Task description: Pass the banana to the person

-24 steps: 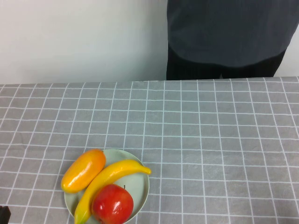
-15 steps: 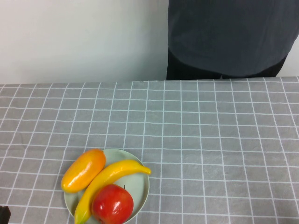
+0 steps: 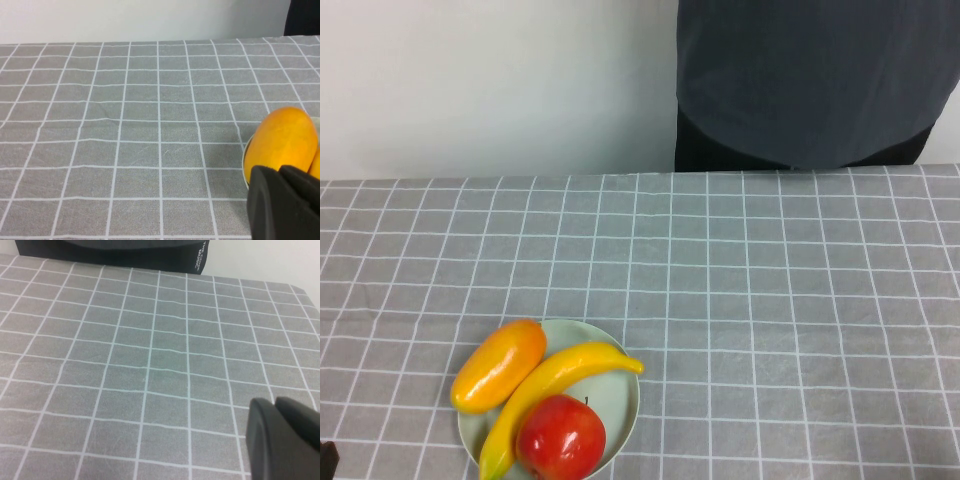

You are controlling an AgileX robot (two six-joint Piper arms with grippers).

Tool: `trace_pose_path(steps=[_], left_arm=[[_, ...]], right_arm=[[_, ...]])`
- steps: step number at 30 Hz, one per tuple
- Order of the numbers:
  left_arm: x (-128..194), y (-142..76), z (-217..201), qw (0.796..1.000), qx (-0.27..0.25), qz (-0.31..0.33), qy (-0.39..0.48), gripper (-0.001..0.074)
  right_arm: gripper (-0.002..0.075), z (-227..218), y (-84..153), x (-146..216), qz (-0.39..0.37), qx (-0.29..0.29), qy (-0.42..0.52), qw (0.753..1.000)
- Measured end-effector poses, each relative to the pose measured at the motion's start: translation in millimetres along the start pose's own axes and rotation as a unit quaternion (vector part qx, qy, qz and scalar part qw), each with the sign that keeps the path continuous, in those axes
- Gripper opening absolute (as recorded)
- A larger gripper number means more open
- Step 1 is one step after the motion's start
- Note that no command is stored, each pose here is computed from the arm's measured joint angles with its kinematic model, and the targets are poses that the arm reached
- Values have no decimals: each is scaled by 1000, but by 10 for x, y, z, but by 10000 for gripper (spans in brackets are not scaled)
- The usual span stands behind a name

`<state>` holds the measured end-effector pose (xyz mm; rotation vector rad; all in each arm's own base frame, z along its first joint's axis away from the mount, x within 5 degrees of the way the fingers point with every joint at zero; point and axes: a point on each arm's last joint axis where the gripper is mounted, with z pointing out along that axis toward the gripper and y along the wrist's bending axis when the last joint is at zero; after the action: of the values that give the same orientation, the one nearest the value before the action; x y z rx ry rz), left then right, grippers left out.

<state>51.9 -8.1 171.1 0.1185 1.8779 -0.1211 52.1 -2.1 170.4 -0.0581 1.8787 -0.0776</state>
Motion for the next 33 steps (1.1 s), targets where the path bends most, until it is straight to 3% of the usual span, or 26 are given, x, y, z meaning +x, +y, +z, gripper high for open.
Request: trace_pose_path(steps=[22,25,27,30,33], left_arm=[[-2,-5,0,1000,3,-7,-1,-1],[-12,-29,-1,998,16,-57,-6,-1],[-32,-58,-2,991,34,-125,-13,-1],[-95,-90,-9,968,61,-238,-40,-1],[-167,-85,-19,949,73,-297,-75,-1]], right_arm=[[-11,0,0,0,0,0,0,1000],[-11,0,0,0,0,0,0,1000],[-11,0,0,0,0,0,0,1000],[-11,0,0,0,0,0,0,1000],[-11,0,-1,0,0,1,0,1000]])
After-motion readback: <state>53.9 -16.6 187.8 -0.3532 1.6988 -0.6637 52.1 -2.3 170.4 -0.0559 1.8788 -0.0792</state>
